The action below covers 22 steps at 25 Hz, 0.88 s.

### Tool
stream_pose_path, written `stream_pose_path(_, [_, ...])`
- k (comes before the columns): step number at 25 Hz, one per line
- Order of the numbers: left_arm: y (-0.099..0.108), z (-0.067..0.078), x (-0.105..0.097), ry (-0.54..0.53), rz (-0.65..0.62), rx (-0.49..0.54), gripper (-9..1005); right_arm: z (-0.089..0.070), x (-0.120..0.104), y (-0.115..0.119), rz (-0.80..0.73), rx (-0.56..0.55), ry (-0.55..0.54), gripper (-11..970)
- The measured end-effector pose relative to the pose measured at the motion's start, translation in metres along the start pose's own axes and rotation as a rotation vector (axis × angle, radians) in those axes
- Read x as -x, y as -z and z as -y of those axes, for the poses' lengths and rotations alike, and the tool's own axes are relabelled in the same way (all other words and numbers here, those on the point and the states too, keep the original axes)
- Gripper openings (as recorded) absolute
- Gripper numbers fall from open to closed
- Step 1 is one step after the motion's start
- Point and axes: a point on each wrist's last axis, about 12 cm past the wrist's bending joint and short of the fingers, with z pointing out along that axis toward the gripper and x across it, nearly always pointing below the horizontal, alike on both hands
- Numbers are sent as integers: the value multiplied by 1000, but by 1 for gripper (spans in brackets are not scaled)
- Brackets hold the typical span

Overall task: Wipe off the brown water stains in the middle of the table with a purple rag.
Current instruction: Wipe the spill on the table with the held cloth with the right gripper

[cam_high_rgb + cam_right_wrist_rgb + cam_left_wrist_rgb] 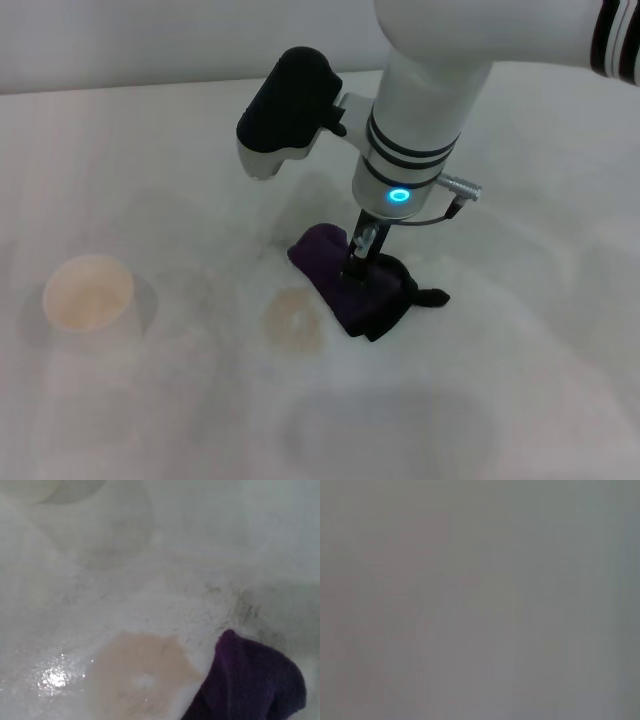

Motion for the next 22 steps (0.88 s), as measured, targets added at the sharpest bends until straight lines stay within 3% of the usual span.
stream_pose_path(3, [0,0,0,1,3,-1,893,-8,1,0,16,29,18,110])
stream_pose_path(15, [-1,1,1,0,6,-5,893,-68,10,0,30,207,197,110])
stream_pose_path(18, [0,1,1,-1,5,-9,893,-69,12,1,33,205,209,110])
stream_pose_path(22, [1,1,0,-1,1,-9,892,-52,14,0,25,151,165,111])
